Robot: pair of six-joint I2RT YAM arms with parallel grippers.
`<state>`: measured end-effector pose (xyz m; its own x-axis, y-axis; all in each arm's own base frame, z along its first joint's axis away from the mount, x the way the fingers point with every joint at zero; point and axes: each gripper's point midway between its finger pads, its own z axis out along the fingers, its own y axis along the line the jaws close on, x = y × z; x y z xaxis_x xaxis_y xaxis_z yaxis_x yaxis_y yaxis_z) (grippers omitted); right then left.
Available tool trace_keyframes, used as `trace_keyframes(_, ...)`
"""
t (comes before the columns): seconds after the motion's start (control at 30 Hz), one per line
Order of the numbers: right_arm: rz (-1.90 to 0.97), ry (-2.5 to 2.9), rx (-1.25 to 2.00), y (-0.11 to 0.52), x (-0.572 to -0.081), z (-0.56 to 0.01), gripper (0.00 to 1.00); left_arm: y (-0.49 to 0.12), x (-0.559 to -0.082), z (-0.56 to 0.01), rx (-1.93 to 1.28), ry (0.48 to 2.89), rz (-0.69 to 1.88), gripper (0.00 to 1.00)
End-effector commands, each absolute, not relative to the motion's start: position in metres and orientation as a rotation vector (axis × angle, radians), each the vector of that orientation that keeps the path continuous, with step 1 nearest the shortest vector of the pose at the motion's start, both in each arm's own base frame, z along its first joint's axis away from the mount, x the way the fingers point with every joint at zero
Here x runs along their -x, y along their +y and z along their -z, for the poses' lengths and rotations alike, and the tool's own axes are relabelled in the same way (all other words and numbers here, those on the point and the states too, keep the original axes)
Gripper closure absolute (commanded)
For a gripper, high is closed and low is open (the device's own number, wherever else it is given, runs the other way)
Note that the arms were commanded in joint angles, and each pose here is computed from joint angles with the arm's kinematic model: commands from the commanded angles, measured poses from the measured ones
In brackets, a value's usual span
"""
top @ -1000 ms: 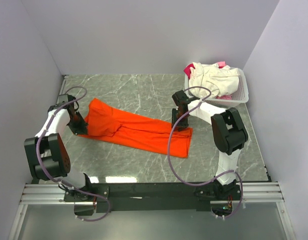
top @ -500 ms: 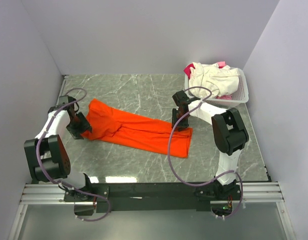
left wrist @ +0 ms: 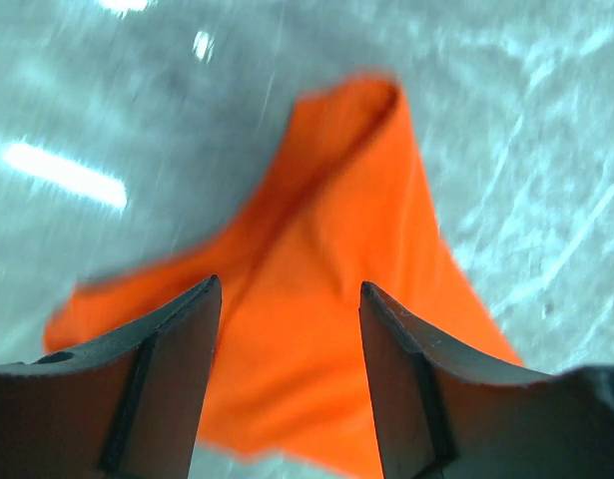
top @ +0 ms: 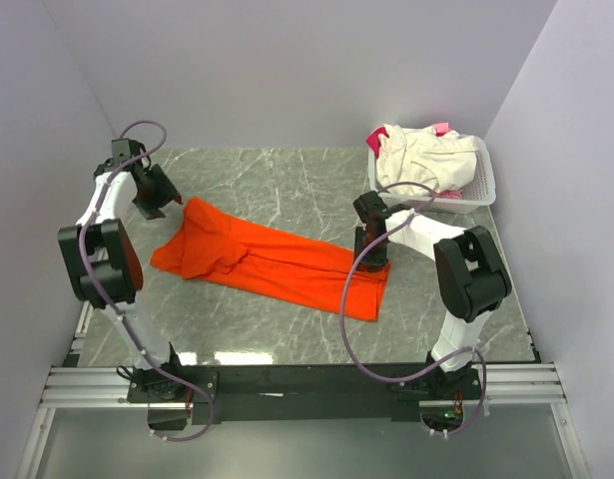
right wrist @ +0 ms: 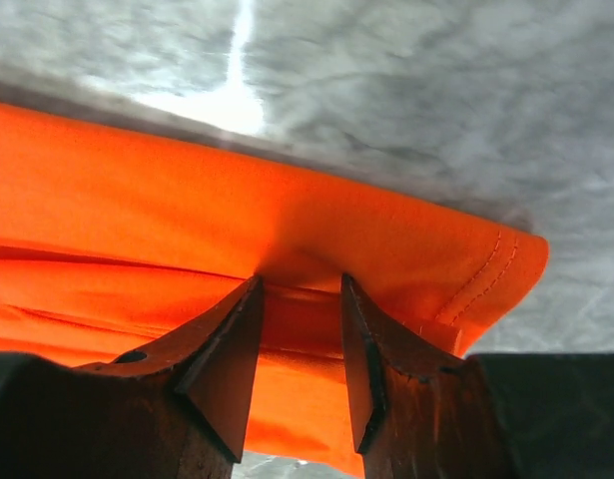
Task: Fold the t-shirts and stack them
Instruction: Fold the tshirt
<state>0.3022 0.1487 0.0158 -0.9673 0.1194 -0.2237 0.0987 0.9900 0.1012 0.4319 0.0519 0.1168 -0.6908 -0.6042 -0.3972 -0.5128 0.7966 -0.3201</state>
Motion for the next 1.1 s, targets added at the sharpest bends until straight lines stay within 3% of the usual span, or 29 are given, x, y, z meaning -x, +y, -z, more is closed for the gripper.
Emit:
trace_keyframes(0.0, -0.036, 2.905, -0.208, 0.126, -0.293, -0.016, 0.56, 0.048, -0.473, -0.116, 0.799, 2.439, 0.347, 0.37)
trace_keyframes(0.4, -0.006, 2.832, -0.278, 0.112, -0.302, -0.043, 0.56, 0.024, -0.543, -0.087, 0.781, 2.359, 0.524, 0.37)
trace_keyframes(1.07, 0.025, 2.824, -0.454, 0.076, -0.312, -0.022, 0.55, 0.010, -0.559, -0.050, 0.757, 2.430, 0.526, 0.40)
